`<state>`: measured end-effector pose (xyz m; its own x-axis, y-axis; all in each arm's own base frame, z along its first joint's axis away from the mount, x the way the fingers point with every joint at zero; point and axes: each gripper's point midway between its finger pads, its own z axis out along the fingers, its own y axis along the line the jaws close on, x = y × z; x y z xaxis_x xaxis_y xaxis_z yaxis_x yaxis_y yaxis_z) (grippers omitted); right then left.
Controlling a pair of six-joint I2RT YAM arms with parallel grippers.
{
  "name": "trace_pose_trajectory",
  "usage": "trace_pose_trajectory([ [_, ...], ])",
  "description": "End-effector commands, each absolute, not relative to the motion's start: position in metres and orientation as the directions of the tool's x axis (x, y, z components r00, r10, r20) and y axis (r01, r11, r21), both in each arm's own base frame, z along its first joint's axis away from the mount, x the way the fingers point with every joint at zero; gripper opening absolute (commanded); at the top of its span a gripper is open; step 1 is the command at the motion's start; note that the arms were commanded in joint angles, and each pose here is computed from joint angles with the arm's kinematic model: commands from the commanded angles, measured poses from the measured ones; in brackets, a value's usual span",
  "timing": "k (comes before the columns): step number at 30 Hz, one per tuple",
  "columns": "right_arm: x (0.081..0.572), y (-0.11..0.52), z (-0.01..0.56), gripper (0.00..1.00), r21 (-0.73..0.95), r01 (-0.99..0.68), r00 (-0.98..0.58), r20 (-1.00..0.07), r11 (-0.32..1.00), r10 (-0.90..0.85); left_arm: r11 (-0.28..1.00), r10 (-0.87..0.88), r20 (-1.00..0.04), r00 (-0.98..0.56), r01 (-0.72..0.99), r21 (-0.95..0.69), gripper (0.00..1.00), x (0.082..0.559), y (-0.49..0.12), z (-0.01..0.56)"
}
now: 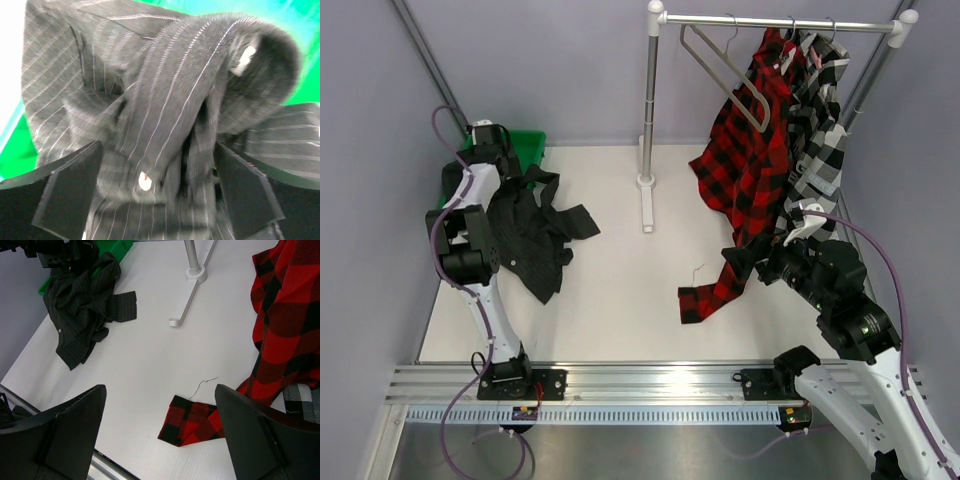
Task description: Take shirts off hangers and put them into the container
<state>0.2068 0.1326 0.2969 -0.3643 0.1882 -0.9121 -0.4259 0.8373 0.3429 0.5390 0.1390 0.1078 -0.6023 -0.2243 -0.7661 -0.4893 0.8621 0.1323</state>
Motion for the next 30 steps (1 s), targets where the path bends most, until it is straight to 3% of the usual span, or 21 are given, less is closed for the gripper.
trace_pose_trajectory([
  [1, 0.206, 0.140, 0.304, 0.99, 0.355, -0.464, -0.350, -0.915, 0.811, 0.201, 0.867, -0.234, -0.902, -0.363, -0.499, -0.024, 0.99, 0.542, 0.125, 0.242],
  [8, 0.198, 0.139, 0.313, 1.00, 0.356, -0.487, -0.319, -0.923, 0.798, 0.217, 0.863, -0.293, -0.898, -0.327, -0.494, -0.101, 0.99, 0.461, 0.073, 0.286],
  [12, 0.194, 0.140, 0.316, 0.99, 0.359, -0.501, -0.314, -0.923, 0.787, 0.221, 0.853, -0.317, -0.862, -0.395, -0.516, -0.076, 0.99, 0.398, 0.039, 0.259],
  [17, 0.190, 0.140, 0.322, 0.99, 0.357, -0.518, -0.292, -0.928, 0.777, 0.232, 0.858, -0.420, -0.799, -0.432, -0.475, -0.194, 0.99, 0.325, -0.006, 0.198],
  [24, 0.188, 0.143, 0.323, 1.00, 0.362, -0.533, -0.296, -0.927, 0.765, 0.232, 0.831, -0.499, -0.733, -0.463, -0.496, -0.252, 0.99, 0.284, -0.034, 0.135],
  [30, 0.187, 0.142, 0.321, 1.00, 0.360, -0.533, -0.296, -0.927, 0.766, 0.230, 0.795, -0.544, -0.714, -0.440, -0.544, -0.270, 0.99, 0.288, -0.034, 0.097],
])
